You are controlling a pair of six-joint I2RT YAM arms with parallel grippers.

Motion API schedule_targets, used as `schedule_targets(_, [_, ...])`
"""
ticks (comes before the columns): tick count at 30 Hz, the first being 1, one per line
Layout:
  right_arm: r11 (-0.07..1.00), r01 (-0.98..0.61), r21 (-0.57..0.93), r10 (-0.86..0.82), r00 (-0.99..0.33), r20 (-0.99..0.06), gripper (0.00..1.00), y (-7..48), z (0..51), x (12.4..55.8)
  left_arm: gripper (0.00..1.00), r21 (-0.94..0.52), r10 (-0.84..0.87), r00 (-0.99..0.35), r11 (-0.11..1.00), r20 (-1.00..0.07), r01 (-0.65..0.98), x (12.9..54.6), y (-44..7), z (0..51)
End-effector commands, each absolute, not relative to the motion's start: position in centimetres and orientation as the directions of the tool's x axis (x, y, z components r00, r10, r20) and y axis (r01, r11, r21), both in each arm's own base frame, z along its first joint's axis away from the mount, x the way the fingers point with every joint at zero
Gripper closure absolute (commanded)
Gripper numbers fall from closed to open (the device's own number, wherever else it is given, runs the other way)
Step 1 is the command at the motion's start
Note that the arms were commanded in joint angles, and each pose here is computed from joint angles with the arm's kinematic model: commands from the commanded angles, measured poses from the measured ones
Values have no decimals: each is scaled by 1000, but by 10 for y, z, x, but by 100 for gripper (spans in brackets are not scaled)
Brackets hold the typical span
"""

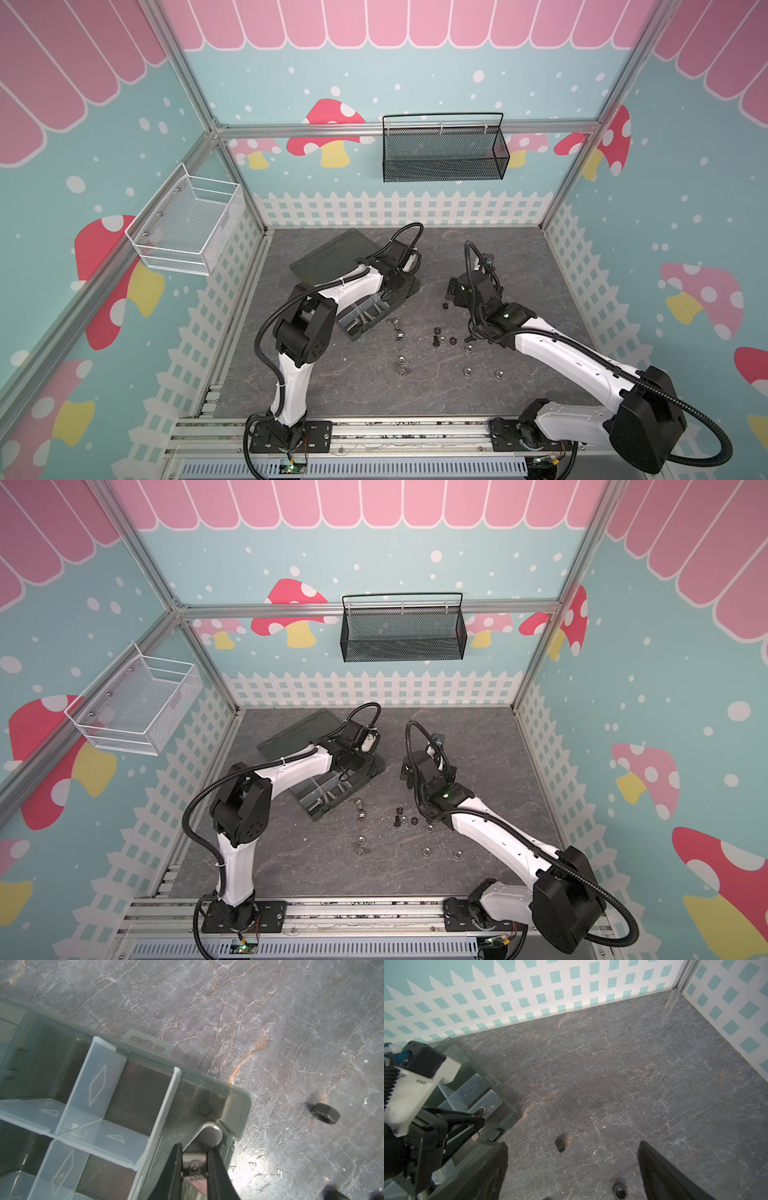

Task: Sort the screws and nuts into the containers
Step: 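Place the wing nut in a compartment with left gripper while right moves over nuts, then lower the open left gripper over another silver wing nut near the organizer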

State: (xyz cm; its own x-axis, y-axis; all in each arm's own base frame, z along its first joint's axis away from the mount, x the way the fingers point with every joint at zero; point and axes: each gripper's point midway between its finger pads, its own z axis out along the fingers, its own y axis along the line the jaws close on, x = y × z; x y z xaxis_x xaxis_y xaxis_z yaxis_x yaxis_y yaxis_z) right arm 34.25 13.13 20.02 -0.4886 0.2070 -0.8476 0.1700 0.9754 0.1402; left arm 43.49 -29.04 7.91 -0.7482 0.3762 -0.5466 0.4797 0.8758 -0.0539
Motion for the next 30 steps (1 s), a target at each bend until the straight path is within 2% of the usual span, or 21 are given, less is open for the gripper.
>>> schedule_targets(1, [943, 288, 164, 286, -460, -840, 2, 109, 197, 335, 75, -45, 391, -743, 870, -543, 491, 437, -288, 80])
schedule_targets(11, [932, 340, 129, 288, -474, -832, 2, 94, 184, 329, 58, -22, 377, -723, 879, -579, 476, 436, -281, 103])
schedule_targets(19, [944, 310, 115, 267, -509, -818, 2, 99, 180, 332, 55, -52, 294, -733, 911, -614, 409, 414, -266, 134])
schedule_targets(30, [966, 242, 96, 221, -570, -791, 2, 111, 171, 337, 54, -105, 176, -777, 949, -604, 296, 343, -245, 127])
